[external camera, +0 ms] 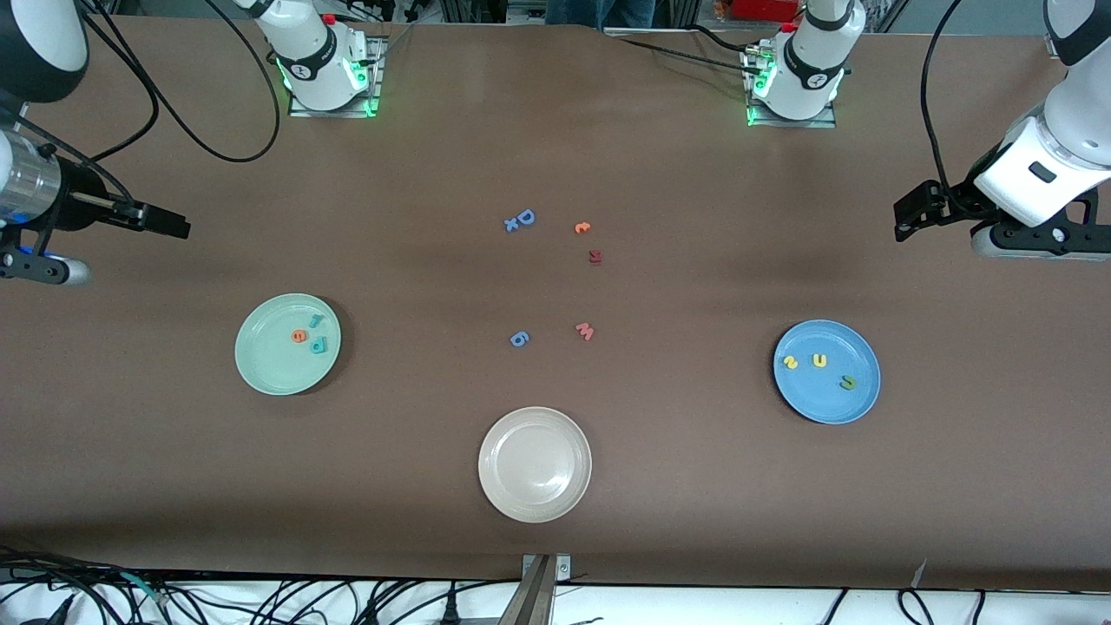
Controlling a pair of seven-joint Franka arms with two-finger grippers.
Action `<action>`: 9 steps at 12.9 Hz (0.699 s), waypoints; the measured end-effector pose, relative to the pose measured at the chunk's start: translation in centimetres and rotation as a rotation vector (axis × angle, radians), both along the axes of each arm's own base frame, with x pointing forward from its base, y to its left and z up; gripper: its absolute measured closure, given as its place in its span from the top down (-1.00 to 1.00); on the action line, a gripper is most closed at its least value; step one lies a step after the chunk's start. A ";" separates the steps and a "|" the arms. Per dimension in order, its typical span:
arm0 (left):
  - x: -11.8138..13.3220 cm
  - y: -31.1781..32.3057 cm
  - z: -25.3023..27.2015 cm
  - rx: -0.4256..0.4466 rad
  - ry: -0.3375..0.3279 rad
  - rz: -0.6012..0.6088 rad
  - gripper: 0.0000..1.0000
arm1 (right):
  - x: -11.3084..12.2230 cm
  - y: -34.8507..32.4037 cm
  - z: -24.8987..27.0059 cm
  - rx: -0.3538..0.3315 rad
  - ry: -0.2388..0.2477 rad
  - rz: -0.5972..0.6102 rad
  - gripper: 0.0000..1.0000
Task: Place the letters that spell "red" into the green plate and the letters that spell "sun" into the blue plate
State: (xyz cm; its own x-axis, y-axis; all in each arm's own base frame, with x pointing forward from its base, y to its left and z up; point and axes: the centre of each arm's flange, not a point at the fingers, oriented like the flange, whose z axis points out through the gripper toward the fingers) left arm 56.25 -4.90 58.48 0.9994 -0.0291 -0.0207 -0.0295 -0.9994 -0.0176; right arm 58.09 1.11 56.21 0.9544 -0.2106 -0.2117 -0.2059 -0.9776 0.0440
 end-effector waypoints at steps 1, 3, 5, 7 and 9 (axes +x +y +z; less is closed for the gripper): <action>0.0 0.0 0.0 0.000 0.000 0.000 1.00 | -0.3 0.1 0.7 0.002 -0.009 0.000 1.00; 0.0 0.0 0.0 0.000 0.000 0.000 1.00 | -0.8 0.1 1.7 0.002 -0.024 0.000 1.00; 0.0 0.0 0.0 0.000 0.000 0.000 1.00 | -1.2 0.0 2.4 0.002 -0.032 -0.002 1.00; 0.0 0.0 0.0 0.000 0.001 0.000 1.00 | -1.4 -0.3 2.4 0.003 -0.031 -0.010 1.00; 0.0 0.0 0.0 0.000 0.002 -0.001 1.00 | -1.4 -0.8 2.4 0.033 -0.031 -0.024 1.00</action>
State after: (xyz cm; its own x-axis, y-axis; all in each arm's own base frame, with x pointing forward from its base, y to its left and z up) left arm 56.23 -4.93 58.46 0.9993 -0.0298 -0.0223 -0.0302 -0.9994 -0.0177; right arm 56.72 0.34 58.59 0.9554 -0.2267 -0.1894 -0.2300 -0.9732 0.0049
